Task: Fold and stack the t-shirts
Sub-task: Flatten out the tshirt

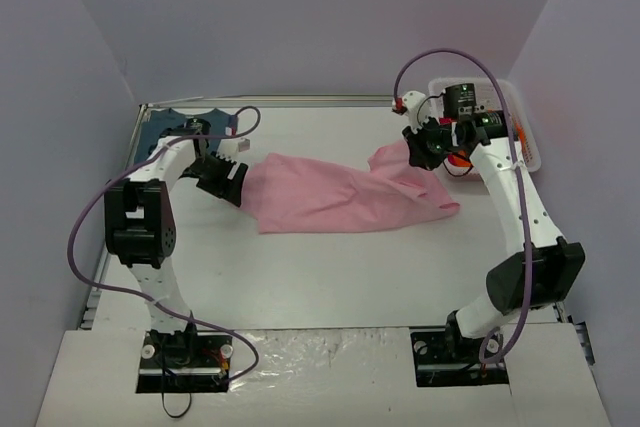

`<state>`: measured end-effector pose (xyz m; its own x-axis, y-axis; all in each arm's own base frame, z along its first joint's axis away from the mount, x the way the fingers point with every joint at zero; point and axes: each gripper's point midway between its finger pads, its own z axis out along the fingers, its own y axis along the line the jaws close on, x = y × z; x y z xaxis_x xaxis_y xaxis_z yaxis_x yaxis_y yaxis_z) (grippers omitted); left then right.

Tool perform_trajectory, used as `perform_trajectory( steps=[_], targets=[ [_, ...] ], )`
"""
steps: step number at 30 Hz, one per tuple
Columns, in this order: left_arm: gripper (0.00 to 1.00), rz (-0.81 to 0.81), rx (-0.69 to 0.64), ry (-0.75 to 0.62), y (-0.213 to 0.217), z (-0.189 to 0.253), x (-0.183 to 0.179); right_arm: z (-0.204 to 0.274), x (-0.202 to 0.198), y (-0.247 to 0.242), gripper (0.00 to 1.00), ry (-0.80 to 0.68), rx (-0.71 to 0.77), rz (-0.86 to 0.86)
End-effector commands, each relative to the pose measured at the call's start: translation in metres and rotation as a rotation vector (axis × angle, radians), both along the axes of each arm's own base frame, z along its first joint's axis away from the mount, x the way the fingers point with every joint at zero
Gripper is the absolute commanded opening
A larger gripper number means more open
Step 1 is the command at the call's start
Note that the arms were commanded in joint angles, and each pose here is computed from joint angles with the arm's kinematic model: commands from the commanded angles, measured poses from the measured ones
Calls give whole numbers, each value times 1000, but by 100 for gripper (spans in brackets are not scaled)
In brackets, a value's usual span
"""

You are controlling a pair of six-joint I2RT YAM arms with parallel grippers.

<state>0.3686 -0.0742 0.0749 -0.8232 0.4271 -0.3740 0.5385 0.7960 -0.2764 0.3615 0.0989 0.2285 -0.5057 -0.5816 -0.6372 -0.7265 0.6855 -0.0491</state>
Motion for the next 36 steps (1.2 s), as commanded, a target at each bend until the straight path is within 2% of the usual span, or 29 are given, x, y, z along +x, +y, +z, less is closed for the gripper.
perform_trajectory(
  steps=[1,4,5,7,8,12,17,21,36],
  targets=[
    [68,62,-34,-22,-1,15,14,-47,-27,0,0,163,-24,36],
    [68,75,-110,55,-10,10,18,-62,-31,-2,0,201,-34,34],
    [68,59,-190,45,-22,24,28,-67,-30,-1,0,215,-31,35],
    [68,49,-278,125,-35,23,27,-74,-30,0,0,233,-30,35],
    [67,39,-317,101,-41,36,39,-78,-29,1,0,243,-28,35],
    [66,27,-506,161,-66,54,53,-89,-25,2,0,267,-26,33],
    [63,63,-662,238,-84,64,74,-102,-22,5,0,295,-18,23],
    [61,75,-679,259,-91,55,82,-110,-23,6,0,310,-15,20],
    [60,92,-636,342,-99,11,84,-122,-20,7,0,335,-15,14]
  ],
)
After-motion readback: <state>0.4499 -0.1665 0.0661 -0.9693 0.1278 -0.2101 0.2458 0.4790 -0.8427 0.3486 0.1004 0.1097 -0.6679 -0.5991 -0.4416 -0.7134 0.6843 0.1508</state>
